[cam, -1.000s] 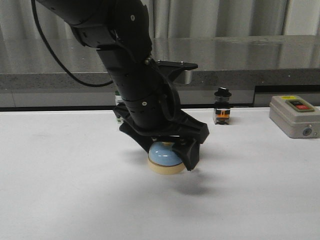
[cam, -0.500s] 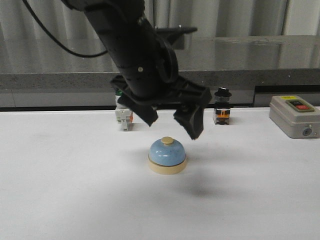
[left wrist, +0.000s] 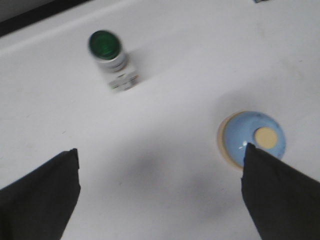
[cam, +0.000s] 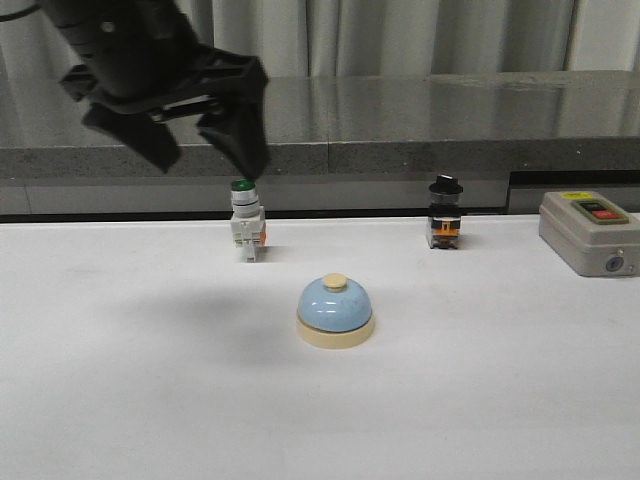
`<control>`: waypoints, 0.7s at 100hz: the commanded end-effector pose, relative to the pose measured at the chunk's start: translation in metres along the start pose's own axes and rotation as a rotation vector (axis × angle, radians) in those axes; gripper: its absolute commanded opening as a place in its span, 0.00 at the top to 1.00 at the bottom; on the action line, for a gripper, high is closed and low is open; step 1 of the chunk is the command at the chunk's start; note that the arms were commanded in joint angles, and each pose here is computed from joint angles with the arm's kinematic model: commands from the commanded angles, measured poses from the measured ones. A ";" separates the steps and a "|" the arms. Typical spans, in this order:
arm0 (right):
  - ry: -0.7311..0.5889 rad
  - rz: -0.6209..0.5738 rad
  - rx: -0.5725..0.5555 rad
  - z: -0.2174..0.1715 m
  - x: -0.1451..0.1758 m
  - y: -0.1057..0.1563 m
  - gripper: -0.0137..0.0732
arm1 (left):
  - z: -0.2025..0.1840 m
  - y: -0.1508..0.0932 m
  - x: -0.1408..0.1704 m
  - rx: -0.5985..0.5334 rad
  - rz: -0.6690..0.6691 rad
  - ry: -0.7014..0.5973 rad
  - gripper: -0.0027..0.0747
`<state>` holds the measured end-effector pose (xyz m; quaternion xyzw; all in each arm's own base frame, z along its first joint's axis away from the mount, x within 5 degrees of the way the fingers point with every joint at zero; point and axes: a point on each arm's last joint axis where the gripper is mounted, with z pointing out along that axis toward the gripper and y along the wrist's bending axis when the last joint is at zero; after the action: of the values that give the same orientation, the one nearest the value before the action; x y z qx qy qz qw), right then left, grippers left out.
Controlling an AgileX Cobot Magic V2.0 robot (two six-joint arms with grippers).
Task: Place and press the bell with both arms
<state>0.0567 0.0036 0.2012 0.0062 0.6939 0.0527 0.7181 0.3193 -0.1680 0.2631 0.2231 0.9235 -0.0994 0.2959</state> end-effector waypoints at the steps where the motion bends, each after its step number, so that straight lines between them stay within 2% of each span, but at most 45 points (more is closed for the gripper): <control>1: -0.108 -0.007 -0.006 -0.003 -0.013 0.001 0.91 | -0.032 0.013 -0.003 -0.025 -0.050 -0.137 0.16; 18: -0.108 -0.007 -0.006 -0.003 -0.013 0.001 0.91 | -0.055 0.040 0.030 -0.092 -0.145 -0.197 0.16; 35: -0.108 -0.007 -0.006 -0.003 -0.013 0.001 0.91 | -0.080 0.055 0.063 -0.147 -0.198 -0.244 0.16; 49: -0.108 -0.007 -0.006 -0.003 -0.013 0.001 0.91 | -0.105 0.056 0.085 -0.176 -0.220 -0.298 0.16; 70: -0.108 -0.007 -0.006 -0.003 -0.013 0.001 0.91 | -0.153 0.042 0.111 -0.186 -0.201 -0.448 0.17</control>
<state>0.0567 0.0036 0.2012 0.0062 0.6939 0.0527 0.7181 0.1951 -0.0471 0.2938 0.0859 0.8940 -0.0765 0.4331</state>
